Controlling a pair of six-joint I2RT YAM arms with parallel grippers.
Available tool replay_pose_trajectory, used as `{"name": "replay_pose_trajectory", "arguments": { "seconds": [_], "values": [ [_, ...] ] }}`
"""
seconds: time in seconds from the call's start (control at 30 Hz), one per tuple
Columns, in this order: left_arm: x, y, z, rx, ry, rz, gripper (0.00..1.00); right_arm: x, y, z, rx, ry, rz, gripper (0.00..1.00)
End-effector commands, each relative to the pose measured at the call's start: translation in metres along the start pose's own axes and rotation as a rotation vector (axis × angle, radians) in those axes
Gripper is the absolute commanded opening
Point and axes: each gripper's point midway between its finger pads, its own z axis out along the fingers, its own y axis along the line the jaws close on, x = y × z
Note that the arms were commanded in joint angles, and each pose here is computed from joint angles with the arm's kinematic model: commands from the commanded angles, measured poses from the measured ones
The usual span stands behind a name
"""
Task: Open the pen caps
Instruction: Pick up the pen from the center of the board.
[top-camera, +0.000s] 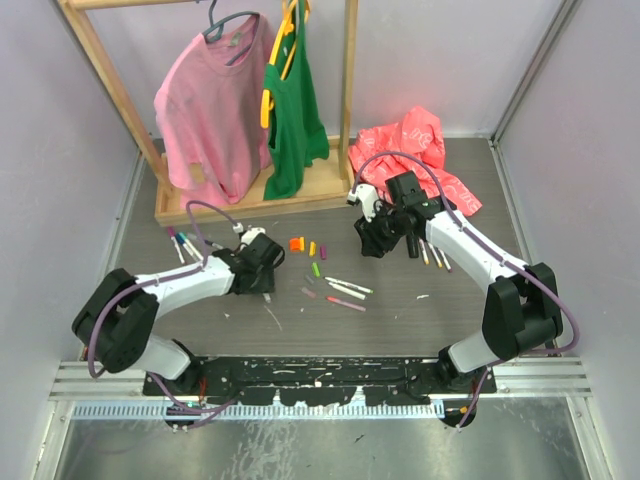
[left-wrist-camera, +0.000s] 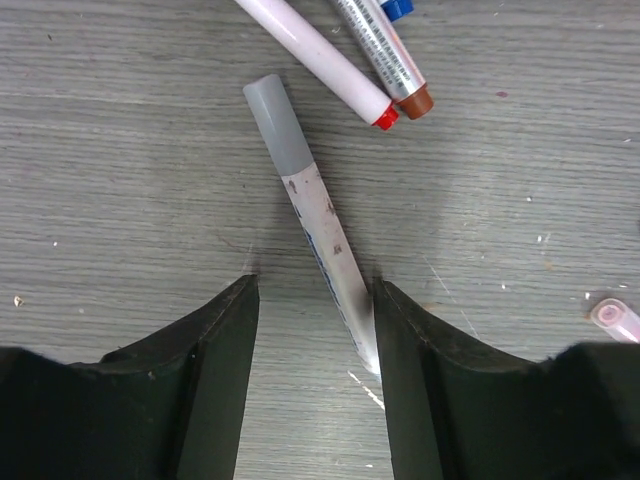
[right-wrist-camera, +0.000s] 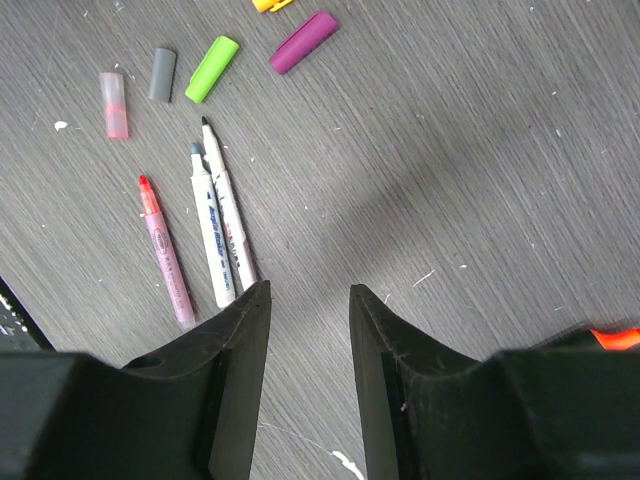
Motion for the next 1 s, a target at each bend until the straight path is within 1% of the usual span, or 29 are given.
{"name": "replay_pose_trajectory", "arguments": {
  "seconds": [0.0,0.23,0.3,0.5,0.63,0.8,0.97],
  "values": [
    [-0.006,0.001,-0.001,-0.022,-0.003,0.014,0.51,-0.011,0.001,-0.006,-0.001,-0.051,-0.025,0.43],
    [0.001,0.002,0.011,-0.036,0.03,0.019,0.51,-0.01,0.001,-0.006,-0.003,-0.05,-0.024,0.44],
    [0.003,0.004,0.014,-0.053,0.042,0.018,0.5,-0.01,0.002,-0.006,-0.005,-0.05,-0.026,0.44],
    [0.009,0.011,0.016,-0.087,0.059,0.015,0.34,-0.01,0.003,-0.006,-0.01,-0.052,-0.027,0.43],
    [0.013,0.013,0.014,-0.081,0.067,0.012,0.29,-0.011,0.003,-0.006,-0.013,-0.053,-0.027,0.44],
    [0.015,0.012,0.008,-0.061,0.07,0.003,0.13,-0.012,0.007,-0.007,-0.028,-0.061,-0.032,0.44],
    [0.009,0.008,-0.006,-0.01,0.05,-0.017,0.01,-0.02,0.018,-0.013,-0.077,-0.103,-0.042,0.44]
  ]
}}
